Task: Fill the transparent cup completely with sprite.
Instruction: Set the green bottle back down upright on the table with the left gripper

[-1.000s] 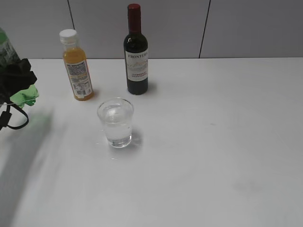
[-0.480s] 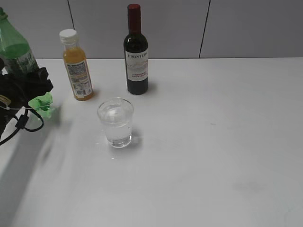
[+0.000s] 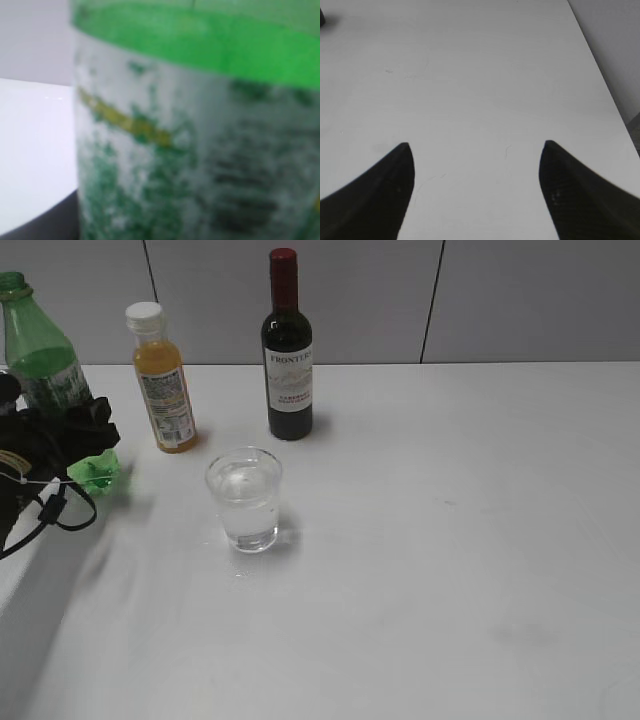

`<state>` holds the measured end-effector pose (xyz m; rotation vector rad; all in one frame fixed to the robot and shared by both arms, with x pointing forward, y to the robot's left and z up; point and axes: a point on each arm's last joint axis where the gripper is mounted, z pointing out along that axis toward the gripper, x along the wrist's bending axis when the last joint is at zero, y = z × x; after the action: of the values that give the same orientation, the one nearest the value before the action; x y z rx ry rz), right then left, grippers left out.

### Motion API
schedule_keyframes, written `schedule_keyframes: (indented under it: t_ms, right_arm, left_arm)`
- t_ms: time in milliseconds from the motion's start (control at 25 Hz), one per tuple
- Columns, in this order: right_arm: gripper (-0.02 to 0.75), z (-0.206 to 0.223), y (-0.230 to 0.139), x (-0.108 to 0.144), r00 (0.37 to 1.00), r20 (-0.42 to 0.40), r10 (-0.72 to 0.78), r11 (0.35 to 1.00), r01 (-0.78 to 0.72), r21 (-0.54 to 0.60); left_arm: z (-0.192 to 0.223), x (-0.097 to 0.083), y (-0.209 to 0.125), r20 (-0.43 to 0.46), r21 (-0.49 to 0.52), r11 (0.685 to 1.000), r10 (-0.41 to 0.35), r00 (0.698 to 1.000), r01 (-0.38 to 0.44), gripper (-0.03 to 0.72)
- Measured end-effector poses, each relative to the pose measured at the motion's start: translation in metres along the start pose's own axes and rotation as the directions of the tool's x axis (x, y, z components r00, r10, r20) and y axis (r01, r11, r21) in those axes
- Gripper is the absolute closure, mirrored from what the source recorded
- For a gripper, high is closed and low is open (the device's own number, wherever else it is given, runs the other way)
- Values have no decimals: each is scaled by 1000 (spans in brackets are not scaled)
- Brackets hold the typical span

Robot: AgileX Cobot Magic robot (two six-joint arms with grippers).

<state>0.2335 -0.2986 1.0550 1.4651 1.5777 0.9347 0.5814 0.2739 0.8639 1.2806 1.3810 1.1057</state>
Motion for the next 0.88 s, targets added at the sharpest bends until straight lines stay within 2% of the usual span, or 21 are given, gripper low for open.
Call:
schedule_keyframes:
  t_ms: [280, 320, 440, 480, 680, 880]
  right_arm:
    - [147, 0, 0, 0, 1000, 0, 0, 1000, 0, 0]
    - [147, 0, 0, 0, 1000, 0, 0, 1000, 0, 0]
    - [147, 0, 0, 0, 1000, 0, 0, 1000, 0, 0]
    - [147, 0, 0, 0, 1000, 0, 0, 1000, 0, 0]
    - [146, 0, 0, 0, 1000, 0, 0, 1000, 0, 0]
    - [146, 0, 0, 0, 1000, 0, 0, 1000, 0, 0]
  left_arm:
    - [2, 0, -8, 8, -20, 1000, 10, 1000, -9, 247]
    - [2, 0, -8, 10, -20, 1000, 11, 1000, -10, 221]
    - [2, -1, -10, 19, -10, 1000, 16, 1000, -16, 76]
    - [1, -1, -13, 20, 6, 1000, 16, 1000, -16, 52]
    - [-9, 0, -14, 22, 36, 999, 24, 999, -24, 35]
    - [-23, 2, -9, 25, 46, 997, 63, 998, -64, 35]
